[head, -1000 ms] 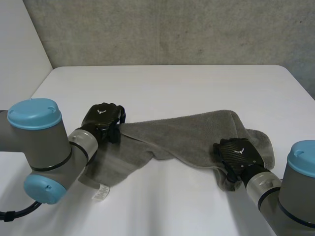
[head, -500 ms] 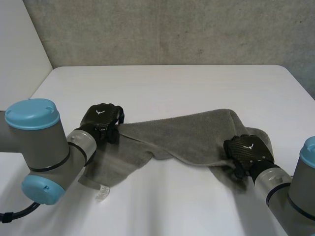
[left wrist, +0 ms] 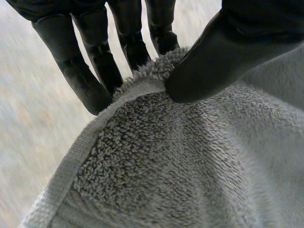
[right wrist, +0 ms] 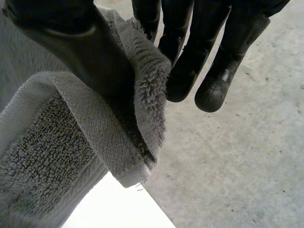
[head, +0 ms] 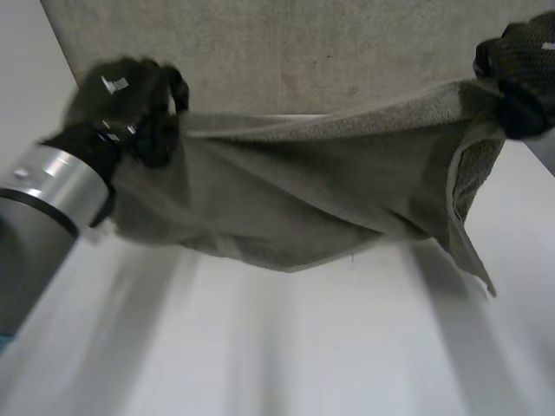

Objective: Fold the towel.

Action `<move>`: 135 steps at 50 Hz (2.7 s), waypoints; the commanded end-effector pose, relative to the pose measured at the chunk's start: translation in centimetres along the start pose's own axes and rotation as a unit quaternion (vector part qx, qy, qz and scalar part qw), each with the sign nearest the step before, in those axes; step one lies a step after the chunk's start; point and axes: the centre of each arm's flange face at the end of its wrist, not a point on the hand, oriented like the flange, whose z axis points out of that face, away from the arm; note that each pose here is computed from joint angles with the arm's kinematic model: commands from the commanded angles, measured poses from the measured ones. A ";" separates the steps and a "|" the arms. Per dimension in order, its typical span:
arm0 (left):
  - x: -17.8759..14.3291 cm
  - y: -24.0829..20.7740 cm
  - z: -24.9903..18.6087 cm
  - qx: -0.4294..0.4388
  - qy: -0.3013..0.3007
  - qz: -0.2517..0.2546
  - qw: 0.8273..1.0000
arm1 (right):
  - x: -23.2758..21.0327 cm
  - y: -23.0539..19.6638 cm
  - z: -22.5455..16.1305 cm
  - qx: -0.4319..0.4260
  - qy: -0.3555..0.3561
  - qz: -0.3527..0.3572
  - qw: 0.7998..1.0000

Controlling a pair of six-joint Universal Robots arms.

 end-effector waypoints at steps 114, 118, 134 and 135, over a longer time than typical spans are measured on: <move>1.0 19.0 -0.5 -0.137 0.009 0.181 0.974 | -7.4 18.6 5.6 -0.146 -0.089 0.119 0.978; -0.2 18.1 -0.1 -0.134 -0.017 0.188 0.973 | -6.4 17.2 5.7 -0.125 -0.075 0.112 0.983; -2.4 -2.3 -0.9 0.111 -0.103 0.248 0.957 | 3.7 -0.6 3.1 0.026 -0.002 0.045 0.999; -2.4 -2.3 -0.9 0.111 -0.103 0.248 0.957 | 3.7 -0.6 3.0 0.026 -0.002 0.045 0.999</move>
